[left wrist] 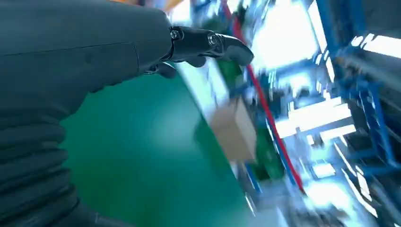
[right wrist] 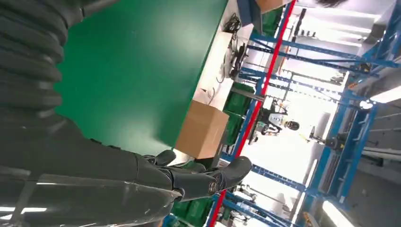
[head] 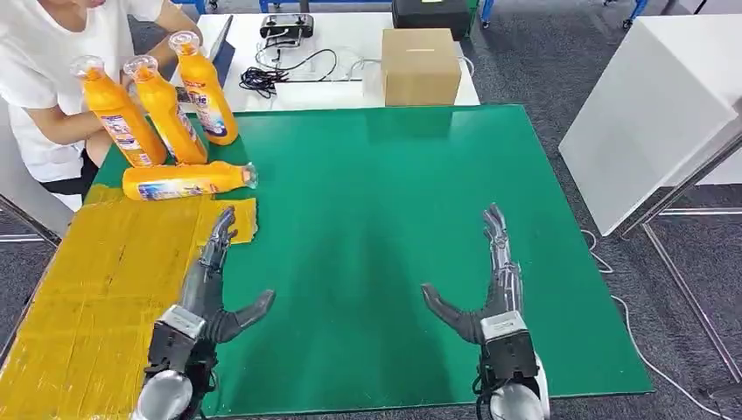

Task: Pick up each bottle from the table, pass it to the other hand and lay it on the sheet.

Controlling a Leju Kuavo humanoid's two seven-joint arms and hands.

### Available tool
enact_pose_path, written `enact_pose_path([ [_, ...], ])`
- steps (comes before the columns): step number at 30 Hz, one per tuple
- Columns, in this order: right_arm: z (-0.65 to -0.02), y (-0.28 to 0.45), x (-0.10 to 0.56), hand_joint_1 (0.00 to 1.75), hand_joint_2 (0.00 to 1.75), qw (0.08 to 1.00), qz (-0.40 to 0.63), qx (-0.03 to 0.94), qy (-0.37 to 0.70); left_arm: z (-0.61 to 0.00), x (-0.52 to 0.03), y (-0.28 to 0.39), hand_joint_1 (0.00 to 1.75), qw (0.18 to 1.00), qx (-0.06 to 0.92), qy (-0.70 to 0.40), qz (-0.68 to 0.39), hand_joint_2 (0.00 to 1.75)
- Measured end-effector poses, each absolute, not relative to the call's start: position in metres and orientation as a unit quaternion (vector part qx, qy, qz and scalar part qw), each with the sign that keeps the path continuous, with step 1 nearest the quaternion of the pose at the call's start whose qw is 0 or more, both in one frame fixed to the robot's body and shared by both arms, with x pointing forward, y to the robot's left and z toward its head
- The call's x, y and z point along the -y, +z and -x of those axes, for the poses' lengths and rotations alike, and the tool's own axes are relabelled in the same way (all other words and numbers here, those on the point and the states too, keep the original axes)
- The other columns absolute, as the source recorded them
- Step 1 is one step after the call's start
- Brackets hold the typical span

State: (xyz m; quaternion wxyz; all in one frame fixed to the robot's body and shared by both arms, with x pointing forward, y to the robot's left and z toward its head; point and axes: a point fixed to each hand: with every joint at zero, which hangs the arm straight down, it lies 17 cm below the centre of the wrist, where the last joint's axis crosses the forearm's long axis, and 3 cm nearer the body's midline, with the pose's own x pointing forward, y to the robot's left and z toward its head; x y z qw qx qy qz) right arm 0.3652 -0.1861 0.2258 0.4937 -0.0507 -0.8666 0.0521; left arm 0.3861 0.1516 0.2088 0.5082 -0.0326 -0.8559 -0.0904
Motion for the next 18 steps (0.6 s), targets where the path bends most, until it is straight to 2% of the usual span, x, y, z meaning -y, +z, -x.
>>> enact_pose_path([
  [5,-0.361,0.224,0.190,0.00,1.75,0.497,0.047,0.865,0.044,-0.366,-0.133,0.200,0.00,0.536,0.828,-0.058,0.154,1.75],
  [18,-0.354,0.222,0.191,0.00,1.75,0.503,0.024,0.863,0.036,-0.356,-0.132,0.196,0.00,0.548,0.817,-0.047,0.174,1.75],
])
